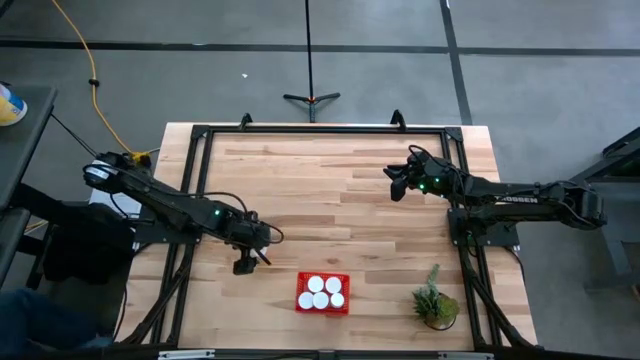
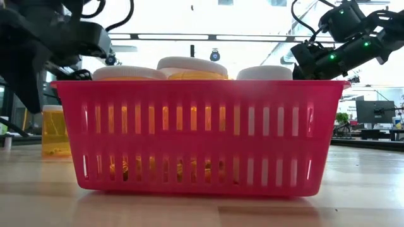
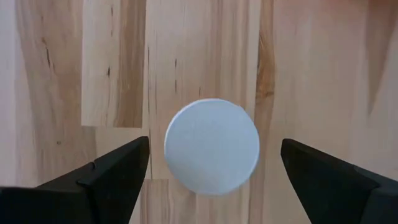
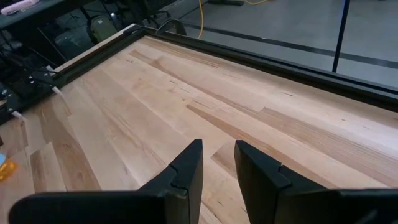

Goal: Pick and place pill bottles into a basket
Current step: Put the orange pill bottle into the red basket

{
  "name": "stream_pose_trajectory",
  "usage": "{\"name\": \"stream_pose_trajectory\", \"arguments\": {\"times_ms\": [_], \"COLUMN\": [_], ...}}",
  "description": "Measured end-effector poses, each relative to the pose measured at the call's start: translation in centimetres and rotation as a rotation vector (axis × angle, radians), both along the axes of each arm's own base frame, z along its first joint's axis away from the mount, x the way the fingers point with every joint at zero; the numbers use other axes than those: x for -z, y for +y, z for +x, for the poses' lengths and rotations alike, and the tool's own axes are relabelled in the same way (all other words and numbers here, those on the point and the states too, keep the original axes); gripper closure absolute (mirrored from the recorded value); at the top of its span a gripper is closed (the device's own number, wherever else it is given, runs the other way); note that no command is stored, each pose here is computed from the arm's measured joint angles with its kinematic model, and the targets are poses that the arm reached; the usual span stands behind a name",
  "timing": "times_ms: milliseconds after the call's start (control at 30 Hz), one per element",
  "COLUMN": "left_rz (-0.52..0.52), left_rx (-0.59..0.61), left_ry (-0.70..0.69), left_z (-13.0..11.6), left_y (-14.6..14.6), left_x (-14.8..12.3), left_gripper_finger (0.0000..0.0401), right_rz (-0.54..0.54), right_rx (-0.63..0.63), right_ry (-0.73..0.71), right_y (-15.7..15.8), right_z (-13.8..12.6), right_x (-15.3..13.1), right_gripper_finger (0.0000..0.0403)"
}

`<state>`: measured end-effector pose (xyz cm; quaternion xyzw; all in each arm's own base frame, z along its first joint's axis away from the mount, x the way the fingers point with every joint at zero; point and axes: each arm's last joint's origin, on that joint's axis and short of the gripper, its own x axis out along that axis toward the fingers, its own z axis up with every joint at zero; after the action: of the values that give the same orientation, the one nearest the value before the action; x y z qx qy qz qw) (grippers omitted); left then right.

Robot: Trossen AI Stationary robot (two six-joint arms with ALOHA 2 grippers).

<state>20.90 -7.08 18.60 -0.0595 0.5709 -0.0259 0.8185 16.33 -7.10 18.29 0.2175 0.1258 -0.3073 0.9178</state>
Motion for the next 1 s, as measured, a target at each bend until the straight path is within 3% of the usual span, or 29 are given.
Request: {"name": "stream_pose_trajectory", "arguments": {"times_ms": [367,1000], "left_rz": [0.034,0.074], "left_rx": [0.054,0.064], "left_ry": [0.030,0.021], "left_z": [1.2,1.3], "left_y": [-0.4,-0.3], "left_x": [1.8,1.9], "left_gripper_finger": [0.0009,0.0009], "right_rz": [-0.012,-0.008], "right_rx": [-0.005,-0.006], "right_ry": [0.009,0.018], "right_y": [0.0,0.0], "right_z": [0.0,0.0], "right_x": [0.0,0.1], "right_gripper_finger": [0.0318,0.0318]}}
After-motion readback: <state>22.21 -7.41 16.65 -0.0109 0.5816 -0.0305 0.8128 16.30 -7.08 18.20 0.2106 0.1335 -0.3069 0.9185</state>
